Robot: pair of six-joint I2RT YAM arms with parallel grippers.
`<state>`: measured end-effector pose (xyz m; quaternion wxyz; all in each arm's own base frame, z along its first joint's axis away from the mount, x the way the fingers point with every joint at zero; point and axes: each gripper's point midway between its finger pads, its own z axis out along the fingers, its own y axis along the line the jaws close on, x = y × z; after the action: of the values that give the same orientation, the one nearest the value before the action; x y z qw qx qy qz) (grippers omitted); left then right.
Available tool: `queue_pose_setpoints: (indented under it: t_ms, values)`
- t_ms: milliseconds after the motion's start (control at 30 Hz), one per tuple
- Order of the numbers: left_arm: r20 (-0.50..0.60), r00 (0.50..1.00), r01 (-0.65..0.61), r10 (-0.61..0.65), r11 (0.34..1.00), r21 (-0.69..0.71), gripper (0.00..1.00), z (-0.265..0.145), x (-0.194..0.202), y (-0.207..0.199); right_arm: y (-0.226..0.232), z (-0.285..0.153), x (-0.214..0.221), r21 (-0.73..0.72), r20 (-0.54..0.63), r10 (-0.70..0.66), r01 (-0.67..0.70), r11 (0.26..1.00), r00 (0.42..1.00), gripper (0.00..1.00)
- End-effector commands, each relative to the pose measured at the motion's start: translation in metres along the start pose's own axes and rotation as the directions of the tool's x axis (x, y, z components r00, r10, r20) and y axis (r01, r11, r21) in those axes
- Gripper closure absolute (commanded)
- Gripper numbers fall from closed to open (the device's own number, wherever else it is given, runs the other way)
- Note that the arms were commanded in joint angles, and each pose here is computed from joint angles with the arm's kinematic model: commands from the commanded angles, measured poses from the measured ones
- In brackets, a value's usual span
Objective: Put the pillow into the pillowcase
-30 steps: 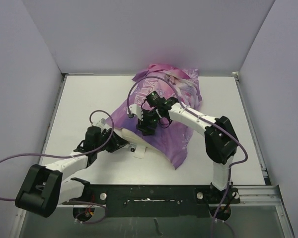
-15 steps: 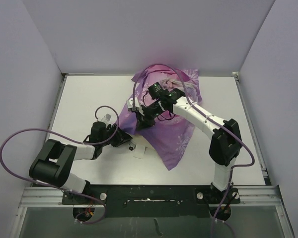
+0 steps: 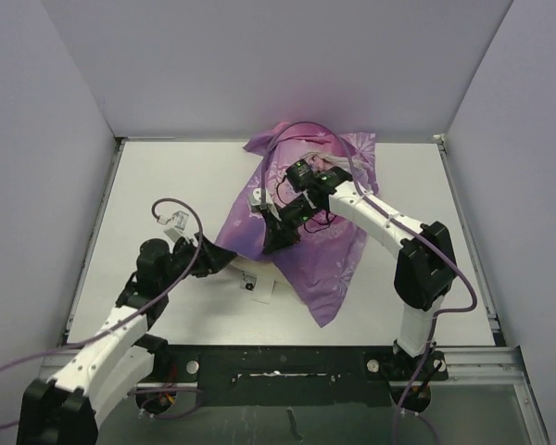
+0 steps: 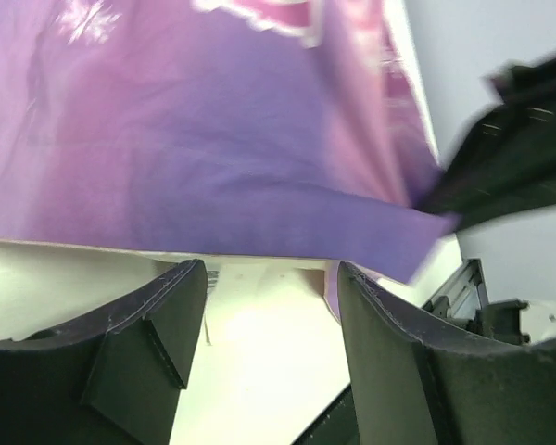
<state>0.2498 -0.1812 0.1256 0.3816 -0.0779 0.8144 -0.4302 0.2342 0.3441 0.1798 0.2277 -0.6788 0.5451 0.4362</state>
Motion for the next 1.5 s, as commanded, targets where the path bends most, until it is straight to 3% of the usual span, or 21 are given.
queue_pose_setpoints:
  t_ms: [0,100,200,267,367,433,533,667,867,967,1100,1167,1233,1333,1433,1467]
  values:
    - [0.015,0.995,-0.101,0.101,0.995,0.015,0.43,-0.045,0.008,-0.016,0.033,-0.002,-0.02,-0.093,0.081,0.005,0.003,0.996,0.997,1.0]
    - [0.179,0.962,-0.226,0.206,0.969,0.098,0.36,-0.068,-0.016,-0.047,0.037,0.001,-0.018,-0.119,0.093,0.032,-0.02,0.993,0.995,1.0]
    - [0.29,0.897,-0.38,0.333,0.917,0.122,0.28,-0.079,-0.037,-0.069,0.039,0.004,-0.014,-0.132,0.097,0.063,-0.05,0.99,0.993,0.96]
    - [0.282,0.868,-0.458,0.41,0.88,0.129,0.26,-0.073,-0.046,-0.08,0.04,0.004,-0.012,-0.14,0.099,0.083,-0.069,0.988,0.992,0.87]
    - [0.18,0.845,-0.53,0.504,0.833,0.16,0.24,-0.05,-0.046,-0.087,0.038,-0.004,-0.017,-0.137,0.124,0.117,-0.1,0.985,0.985,0.75]
    - [0.107,0.789,-0.613,0.604,0.77,0.174,0.23,-0.033,-0.038,-0.091,0.036,-0.016,-0.022,-0.126,0.153,0.119,-0.1,0.987,0.981,0.69]
    - [0.044,0.615,-0.774,0.787,0.592,0.225,0.22,-0.008,-0.018,-0.095,0.035,-0.043,-0.028,-0.093,0.199,0.097,-0.08,0.992,0.975,0.6]
    - [0.007,0.416,-0.852,0.909,0.387,0.352,0.22,0.018,0.012,-0.103,0.027,-0.078,-0.022,-0.025,0.244,0.11,-0.107,0.994,0.964,0.55]
    - [-0.036,0.255,-0.887,0.966,0.248,0.389,0.21,0.055,0.021,-0.106,0.017,-0.111,0.008,0.069,0.271,0.17,-0.196,0.978,0.947,0.54]
    - [-0.07,0.132,-0.911,0.989,0.148,0.384,0.21,0.069,0.023,-0.111,0.019,-0.116,0.018,0.081,0.281,0.197,-0.228,0.97,0.939,0.53]
    - [-0.16,0.065,-0.898,0.985,0.127,0.421,0.22,0.087,0.038,-0.097,0.019,-0.119,0.024,0.086,0.293,0.213,-0.247,0.965,0.932,0.53]
    - [-0.217,0.049,-0.871,0.975,0.147,0.468,0.26,0.09,0.055,-0.083,0.018,-0.122,0.025,0.096,0.296,0.211,-0.248,0.964,0.932,0.53]
    - [-0.249,0.036,-0.846,0.968,0.163,0.507,0.37,0.09,0.067,-0.076,0.017,-0.126,0.028,0.105,0.301,0.214,-0.255,0.961,0.929,0.53]
    - [-0.276,0.056,-0.814,0.959,0.204,0.544,0.63,0.087,0.079,-0.072,0.016,-0.131,0.033,0.116,0.306,0.221,-0.266,0.957,0.926,0.53]
    - [-0.271,0.086,-0.793,0.959,0.231,0.563,1.0,0.086,0.082,-0.082,0.019,-0.135,0.037,0.122,0.301,0.219,-0.265,0.956,0.928,0.53]
    - [-0.27,0.119,-0.796,0.956,0.254,0.55,1.0,0.087,0.077,-0.089,0.023,-0.138,0.039,0.116,0.298,0.231,-0.276,0.954,0.926,0.53]
